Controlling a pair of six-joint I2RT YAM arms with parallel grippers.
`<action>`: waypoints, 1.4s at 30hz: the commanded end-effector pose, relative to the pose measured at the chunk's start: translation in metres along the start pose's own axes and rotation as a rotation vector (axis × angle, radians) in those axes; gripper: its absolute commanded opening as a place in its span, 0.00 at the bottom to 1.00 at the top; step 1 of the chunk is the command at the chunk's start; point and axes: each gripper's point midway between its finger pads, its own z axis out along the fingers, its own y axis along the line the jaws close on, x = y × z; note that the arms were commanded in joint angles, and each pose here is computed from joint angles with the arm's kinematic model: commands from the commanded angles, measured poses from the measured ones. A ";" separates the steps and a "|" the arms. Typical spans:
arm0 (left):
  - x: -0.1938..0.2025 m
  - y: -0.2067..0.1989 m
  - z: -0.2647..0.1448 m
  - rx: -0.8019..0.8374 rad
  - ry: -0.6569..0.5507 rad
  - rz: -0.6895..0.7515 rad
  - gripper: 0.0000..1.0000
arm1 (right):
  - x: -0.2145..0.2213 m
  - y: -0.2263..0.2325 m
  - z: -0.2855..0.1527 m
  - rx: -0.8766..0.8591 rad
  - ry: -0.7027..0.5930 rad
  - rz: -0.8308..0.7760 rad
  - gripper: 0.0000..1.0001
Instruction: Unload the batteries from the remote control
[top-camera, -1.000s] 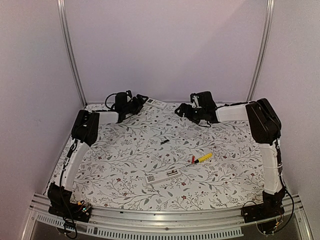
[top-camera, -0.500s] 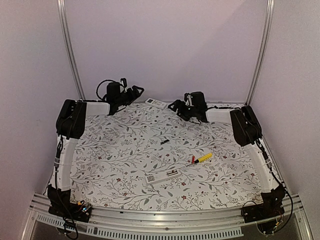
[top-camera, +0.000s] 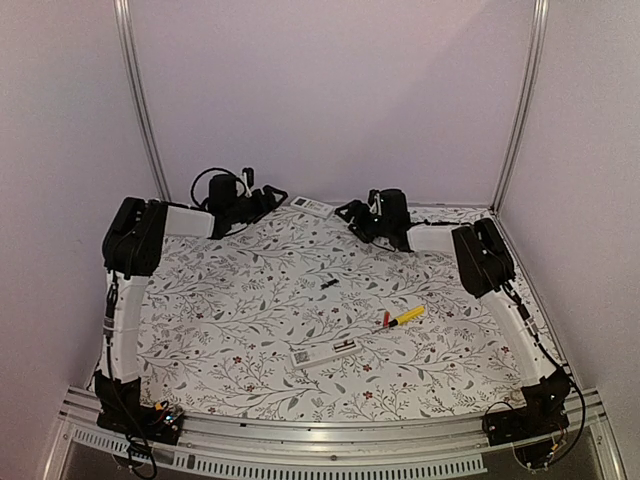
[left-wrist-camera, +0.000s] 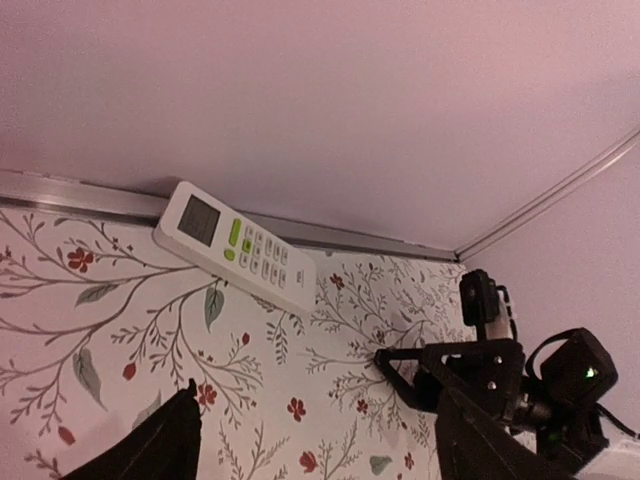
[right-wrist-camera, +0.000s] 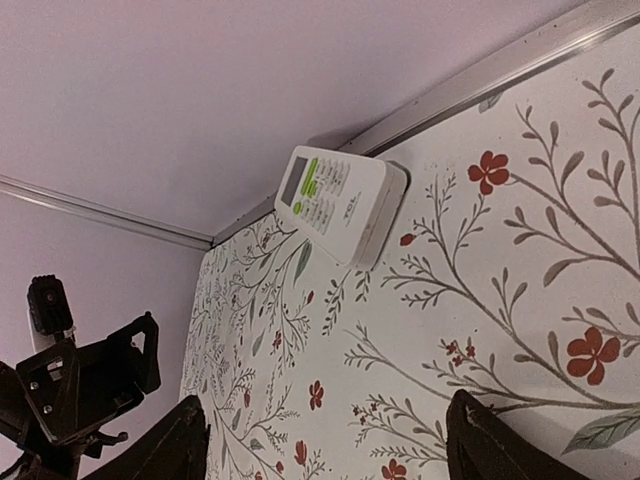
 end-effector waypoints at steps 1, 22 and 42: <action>0.010 -0.051 -0.050 0.117 -0.007 0.173 0.81 | 0.001 0.025 -0.023 -0.027 0.032 -0.104 0.84; 0.303 -0.135 -0.221 0.074 0.604 0.682 0.86 | 0.033 0.084 -0.263 0.132 -0.036 -0.397 0.94; 0.373 -0.126 -0.242 0.007 0.805 0.945 0.88 | 0.053 0.074 -0.355 0.250 -0.125 -0.420 0.96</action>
